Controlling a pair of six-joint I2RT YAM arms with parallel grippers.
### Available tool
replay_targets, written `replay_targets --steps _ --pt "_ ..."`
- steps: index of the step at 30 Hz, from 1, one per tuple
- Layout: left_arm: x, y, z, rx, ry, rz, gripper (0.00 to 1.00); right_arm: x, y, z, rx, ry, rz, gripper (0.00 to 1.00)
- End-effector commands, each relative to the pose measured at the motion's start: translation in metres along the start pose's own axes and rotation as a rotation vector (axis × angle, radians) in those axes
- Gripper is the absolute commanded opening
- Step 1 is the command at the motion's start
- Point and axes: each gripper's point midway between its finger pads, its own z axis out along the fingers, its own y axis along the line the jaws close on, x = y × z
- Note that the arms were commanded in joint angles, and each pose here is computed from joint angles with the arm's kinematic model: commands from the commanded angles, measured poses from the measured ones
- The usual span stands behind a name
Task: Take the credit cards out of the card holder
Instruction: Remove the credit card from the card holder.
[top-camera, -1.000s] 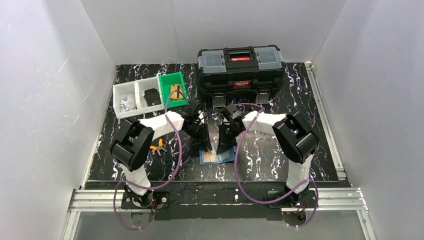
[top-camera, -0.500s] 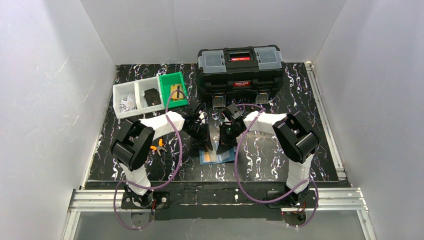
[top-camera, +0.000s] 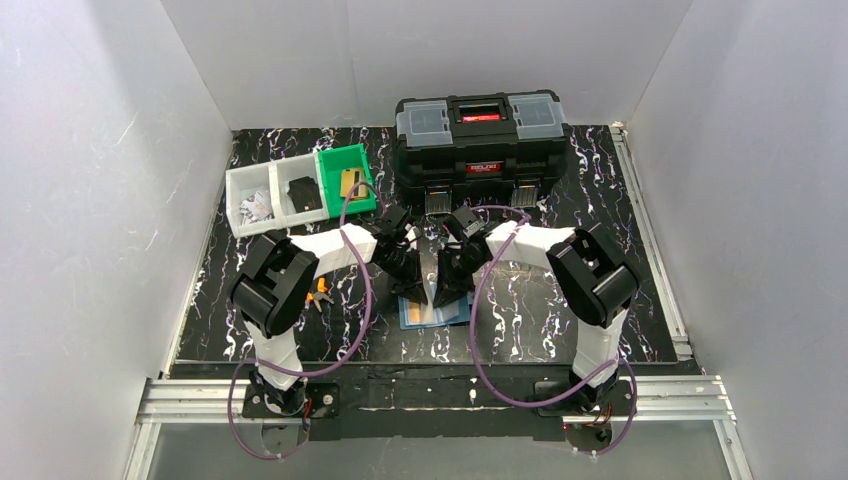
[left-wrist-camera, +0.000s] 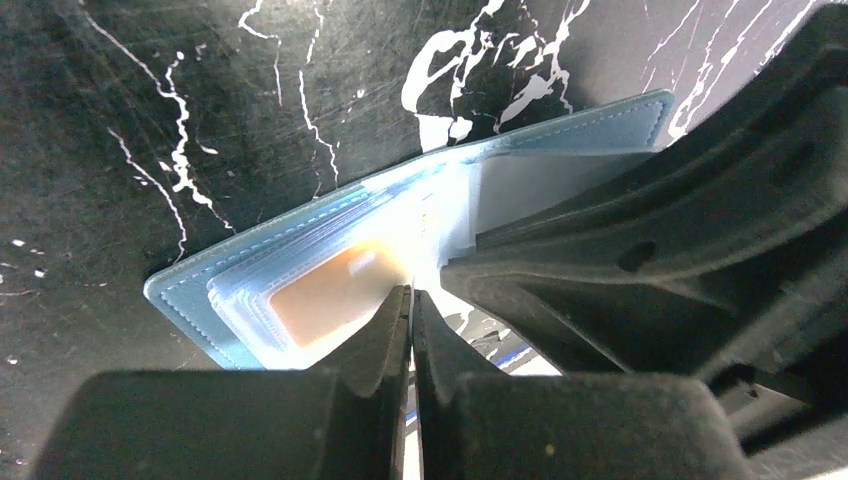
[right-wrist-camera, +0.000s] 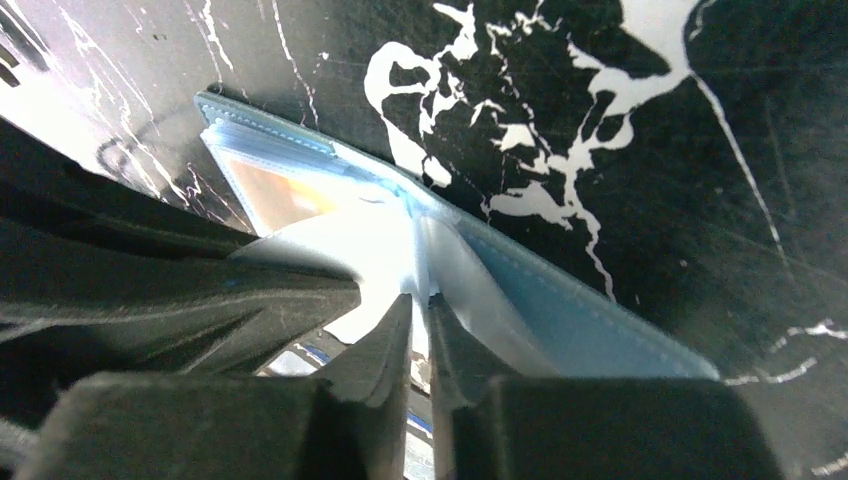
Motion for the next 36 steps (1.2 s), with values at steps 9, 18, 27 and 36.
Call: replay_targets --steps 9,18,27,36 --pt "-0.002 0.004 -0.022 -0.075 -0.048 0.013 0.00 -0.019 0.018 -0.069 0.101 -0.187 -0.096 0.39" --pt "-0.007 -0.019 -0.032 -0.012 -0.055 0.022 0.03 -0.007 -0.005 -0.063 0.155 -0.168 -0.081 0.31" --pt "-0.009 -0.040 -0.031 0.021 -0.048 0.053 0.25 -0.007 -0.001 -0.077 0.157 -0.206 -0.088 0.32" --pt "-0.019 -0.060 -0.017 0.034 -0.037 0.080 0.34 -0.003 -0.006 -0.109 0.198 -0.327 -0.078 0.38"
